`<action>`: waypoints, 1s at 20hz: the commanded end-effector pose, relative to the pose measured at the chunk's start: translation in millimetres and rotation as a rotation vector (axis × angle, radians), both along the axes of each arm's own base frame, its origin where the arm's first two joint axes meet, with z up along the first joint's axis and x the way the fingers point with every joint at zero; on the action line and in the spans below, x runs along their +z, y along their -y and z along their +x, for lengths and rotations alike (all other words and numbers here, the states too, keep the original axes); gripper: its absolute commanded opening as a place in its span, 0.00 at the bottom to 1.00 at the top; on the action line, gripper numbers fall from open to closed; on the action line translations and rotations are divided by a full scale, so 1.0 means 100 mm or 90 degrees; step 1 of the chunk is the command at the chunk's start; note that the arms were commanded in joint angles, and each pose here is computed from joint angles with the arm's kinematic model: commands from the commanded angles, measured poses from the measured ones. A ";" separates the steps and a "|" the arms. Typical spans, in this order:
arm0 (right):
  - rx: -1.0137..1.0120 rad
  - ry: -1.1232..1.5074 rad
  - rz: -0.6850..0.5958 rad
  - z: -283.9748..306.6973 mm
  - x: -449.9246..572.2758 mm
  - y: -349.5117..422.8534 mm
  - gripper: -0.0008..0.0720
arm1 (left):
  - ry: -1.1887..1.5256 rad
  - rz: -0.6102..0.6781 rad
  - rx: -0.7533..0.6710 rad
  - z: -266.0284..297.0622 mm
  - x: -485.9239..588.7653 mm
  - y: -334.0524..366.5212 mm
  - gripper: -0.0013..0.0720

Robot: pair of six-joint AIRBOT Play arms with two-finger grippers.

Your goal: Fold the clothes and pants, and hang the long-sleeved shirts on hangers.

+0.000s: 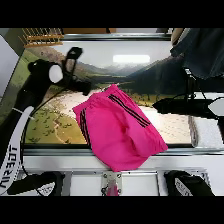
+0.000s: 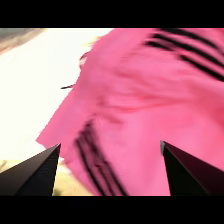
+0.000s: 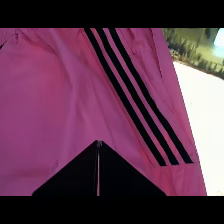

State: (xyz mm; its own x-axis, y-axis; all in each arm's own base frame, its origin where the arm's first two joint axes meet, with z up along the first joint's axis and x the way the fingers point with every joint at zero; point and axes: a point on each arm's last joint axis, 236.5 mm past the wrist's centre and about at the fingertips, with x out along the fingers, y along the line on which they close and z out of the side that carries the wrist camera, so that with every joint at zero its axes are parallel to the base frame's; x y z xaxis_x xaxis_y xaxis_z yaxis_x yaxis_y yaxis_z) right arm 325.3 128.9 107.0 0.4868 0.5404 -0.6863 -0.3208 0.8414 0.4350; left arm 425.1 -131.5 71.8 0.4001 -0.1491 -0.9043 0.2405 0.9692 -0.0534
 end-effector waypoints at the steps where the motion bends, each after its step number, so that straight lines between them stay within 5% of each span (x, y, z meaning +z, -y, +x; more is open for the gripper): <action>1: 0.000 -0.008 0.000 0.01 -0.04 0.00 0.03 | -0.110 -0.051 0.189 0.03 -0.73 -0.99 0.96; 7: 0.000 -0.032 0.000 0.05 -0.17 0.00 0.03 | -0.248 -0.315 0.233 -0.07 -1.58 -0.91 0.96; 14: -0.003 -0.046 -0.002 0.08 -0.24 0.02 0.03 | -0.279 -0.302 0.169 -0.10 -1.87 -0.48 0.95; 15: -0.008 -0.044 -0.005 0.09 -0.25 0.05 0.03 | -0.271 -0.300 0.160 -0.07 -1.85 -0.42 0.83; 17: -0.030 -0.044 -0.007 0.13 -0.25 0.17 0.02 | -0.246 -0.296 0.139 0.05 -1.75 -0.32 0.15; 18: -0.047 -0.050 -0.011 0.14 -0.28 0.28 0.02 | -0.228 -0.291 0.128 0.14 -1.65 -0.32 0.03; 20: -0.089 -0.084 -0.032 0.09 -0.43 0.62 0.02 | -0.190 -0.268 0.118 0.28 -1.41 -0.48 0.03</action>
State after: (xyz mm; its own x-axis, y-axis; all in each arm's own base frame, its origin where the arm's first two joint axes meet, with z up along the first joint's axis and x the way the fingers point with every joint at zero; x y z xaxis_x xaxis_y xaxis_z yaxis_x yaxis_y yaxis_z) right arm 338.7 98.4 77.0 0.4669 0.4905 -0.7358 -0.2153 0.8701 0.4434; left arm 436.7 -90.5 -92.7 0.1419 -0.5017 -0.8533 -0.0728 0.8544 -0.5145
